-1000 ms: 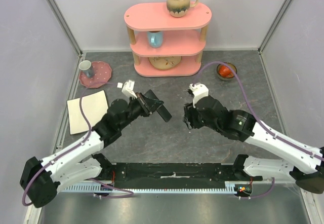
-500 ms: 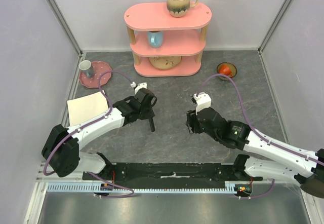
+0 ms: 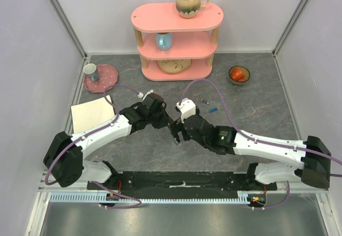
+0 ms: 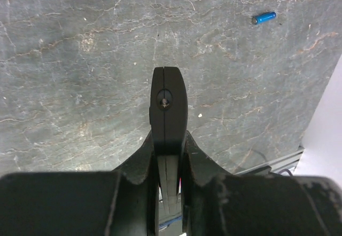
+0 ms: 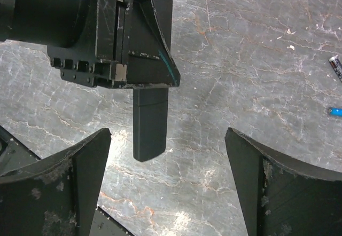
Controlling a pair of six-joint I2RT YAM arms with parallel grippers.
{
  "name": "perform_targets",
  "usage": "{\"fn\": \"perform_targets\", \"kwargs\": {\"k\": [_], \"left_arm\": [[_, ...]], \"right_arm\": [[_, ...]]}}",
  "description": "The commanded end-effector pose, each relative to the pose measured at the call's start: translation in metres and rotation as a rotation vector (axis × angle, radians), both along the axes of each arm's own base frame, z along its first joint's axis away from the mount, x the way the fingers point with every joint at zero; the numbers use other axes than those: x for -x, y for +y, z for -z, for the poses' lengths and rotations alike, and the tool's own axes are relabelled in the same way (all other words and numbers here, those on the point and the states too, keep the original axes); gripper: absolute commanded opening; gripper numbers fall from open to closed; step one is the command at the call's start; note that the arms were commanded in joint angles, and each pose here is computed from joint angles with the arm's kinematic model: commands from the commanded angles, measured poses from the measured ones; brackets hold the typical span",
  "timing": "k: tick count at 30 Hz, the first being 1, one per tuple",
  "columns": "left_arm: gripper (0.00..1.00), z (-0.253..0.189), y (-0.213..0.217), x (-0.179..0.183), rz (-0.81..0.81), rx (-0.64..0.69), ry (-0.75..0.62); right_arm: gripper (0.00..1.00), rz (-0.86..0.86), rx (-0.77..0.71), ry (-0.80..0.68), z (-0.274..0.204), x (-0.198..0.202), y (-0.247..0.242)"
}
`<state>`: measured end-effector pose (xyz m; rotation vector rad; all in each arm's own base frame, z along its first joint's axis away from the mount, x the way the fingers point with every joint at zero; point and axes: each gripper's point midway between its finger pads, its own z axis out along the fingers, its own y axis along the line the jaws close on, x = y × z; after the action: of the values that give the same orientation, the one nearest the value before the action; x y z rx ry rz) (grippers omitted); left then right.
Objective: Load the batteries into the remote control
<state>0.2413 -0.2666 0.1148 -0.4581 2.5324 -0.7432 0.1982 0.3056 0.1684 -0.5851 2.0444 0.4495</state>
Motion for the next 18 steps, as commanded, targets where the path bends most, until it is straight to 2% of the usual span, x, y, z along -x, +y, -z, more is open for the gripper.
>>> {"fn": "perform_targets", "kwargs": {"k": [1, 8, 14, 17, 18], "left_arm": [[0.02, -0.034, -0.017, -0.004, -0.037, 0.137, -0.017], [0.02, -0.043, -0.025, 0.005, -0.034, 0.217, 0.030], [0.02, -0.057, -0.026, 0.008, -0.029, 0.258, 0.017], [0.02, -0.063, -0.027, 0.007, -0.024, 0.272, 0.000], [0.02, -0.064, -0.027, 0.007, -0.022, 0.274, -0.006]], "right_arm": [[0.95, 0.025, -0.046, -0.083, -0.026, -0.013, 0.020], [0.86, 0.038, 0.049, -0.093, -0.003, -0.018, 0.028], [0.68, 0.048, 0.113, -0.094, 0.014, -0.021, 0.026], [0.44, 0.030, 0.119, -0.091, 0.016, -0.018, 0.027], [0.27, 0.015, 0.115, -0.089, 0.015, -0.016, 0.029]]}}
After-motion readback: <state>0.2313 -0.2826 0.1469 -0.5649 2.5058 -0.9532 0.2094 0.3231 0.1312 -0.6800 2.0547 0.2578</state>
